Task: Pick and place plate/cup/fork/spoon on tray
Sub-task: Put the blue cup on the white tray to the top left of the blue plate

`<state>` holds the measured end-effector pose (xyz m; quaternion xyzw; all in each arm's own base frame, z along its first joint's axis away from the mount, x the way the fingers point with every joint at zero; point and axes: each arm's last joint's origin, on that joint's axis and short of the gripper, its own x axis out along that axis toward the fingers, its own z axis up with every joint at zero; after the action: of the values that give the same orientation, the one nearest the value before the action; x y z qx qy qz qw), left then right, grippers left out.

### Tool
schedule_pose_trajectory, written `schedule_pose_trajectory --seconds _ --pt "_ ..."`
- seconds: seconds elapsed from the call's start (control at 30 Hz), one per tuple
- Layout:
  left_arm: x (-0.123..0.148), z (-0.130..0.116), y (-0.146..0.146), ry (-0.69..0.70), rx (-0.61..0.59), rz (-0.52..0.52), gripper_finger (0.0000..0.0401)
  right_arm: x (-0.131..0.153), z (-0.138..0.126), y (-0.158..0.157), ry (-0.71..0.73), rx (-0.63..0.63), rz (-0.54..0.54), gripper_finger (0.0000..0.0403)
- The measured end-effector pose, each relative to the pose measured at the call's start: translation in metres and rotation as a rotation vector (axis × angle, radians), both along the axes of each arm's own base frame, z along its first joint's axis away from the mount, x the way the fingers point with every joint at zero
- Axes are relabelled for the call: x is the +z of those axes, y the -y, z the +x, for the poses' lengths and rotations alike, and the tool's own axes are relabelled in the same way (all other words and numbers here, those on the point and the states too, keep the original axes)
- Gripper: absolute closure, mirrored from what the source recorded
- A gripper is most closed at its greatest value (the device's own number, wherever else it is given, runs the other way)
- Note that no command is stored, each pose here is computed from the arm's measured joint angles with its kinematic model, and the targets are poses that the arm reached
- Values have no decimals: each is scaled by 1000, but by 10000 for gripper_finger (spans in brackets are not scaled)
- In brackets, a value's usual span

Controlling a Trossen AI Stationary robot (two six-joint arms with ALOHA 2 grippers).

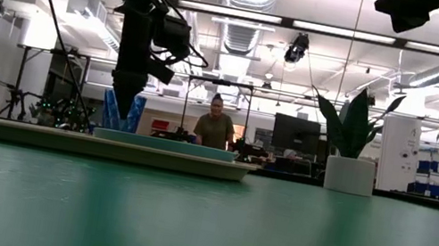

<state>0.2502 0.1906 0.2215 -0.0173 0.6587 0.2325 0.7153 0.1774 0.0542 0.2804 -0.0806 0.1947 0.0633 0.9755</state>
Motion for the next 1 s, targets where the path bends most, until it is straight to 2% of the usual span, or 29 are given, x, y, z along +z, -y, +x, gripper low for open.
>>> schedule_pose_trajectory --seconds 1.0 --pt "0 2 -1 17 1 12 397 -2 -1 0 -17 0 -5 258"
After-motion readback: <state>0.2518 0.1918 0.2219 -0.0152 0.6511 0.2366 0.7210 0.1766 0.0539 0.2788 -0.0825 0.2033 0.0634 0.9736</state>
